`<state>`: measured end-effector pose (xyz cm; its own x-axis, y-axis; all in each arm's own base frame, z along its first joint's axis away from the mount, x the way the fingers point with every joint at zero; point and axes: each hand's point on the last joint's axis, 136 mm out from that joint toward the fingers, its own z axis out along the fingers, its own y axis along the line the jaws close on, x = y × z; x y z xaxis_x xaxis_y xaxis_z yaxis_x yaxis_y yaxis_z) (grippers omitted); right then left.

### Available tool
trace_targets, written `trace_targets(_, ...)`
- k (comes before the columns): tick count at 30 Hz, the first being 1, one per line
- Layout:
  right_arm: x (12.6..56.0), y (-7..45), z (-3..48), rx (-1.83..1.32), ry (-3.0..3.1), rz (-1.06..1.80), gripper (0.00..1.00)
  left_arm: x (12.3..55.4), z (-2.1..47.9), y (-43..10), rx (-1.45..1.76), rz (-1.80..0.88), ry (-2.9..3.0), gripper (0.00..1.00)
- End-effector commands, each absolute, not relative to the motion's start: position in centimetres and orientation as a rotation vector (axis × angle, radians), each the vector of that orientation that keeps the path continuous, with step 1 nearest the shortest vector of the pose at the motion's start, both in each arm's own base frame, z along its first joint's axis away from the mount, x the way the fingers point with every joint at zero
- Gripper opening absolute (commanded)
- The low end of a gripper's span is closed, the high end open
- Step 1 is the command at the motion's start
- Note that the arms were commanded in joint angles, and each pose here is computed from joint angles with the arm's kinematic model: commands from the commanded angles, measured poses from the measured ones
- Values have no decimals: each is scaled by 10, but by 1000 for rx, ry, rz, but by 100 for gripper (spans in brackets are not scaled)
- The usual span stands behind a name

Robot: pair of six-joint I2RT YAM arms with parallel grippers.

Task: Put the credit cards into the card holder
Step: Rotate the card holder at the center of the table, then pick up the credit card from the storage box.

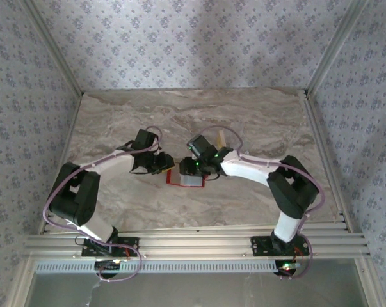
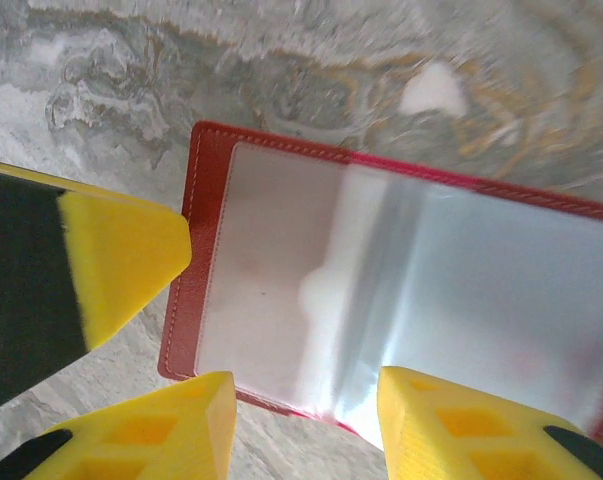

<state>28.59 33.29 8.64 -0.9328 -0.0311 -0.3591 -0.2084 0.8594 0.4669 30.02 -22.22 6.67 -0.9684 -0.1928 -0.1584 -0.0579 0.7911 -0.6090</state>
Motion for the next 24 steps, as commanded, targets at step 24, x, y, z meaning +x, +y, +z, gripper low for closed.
trace_targets(24, 409, 187, 98, -74, 2735, 62, 46, 305, 38, -227, -193, -853, 2860, 21)
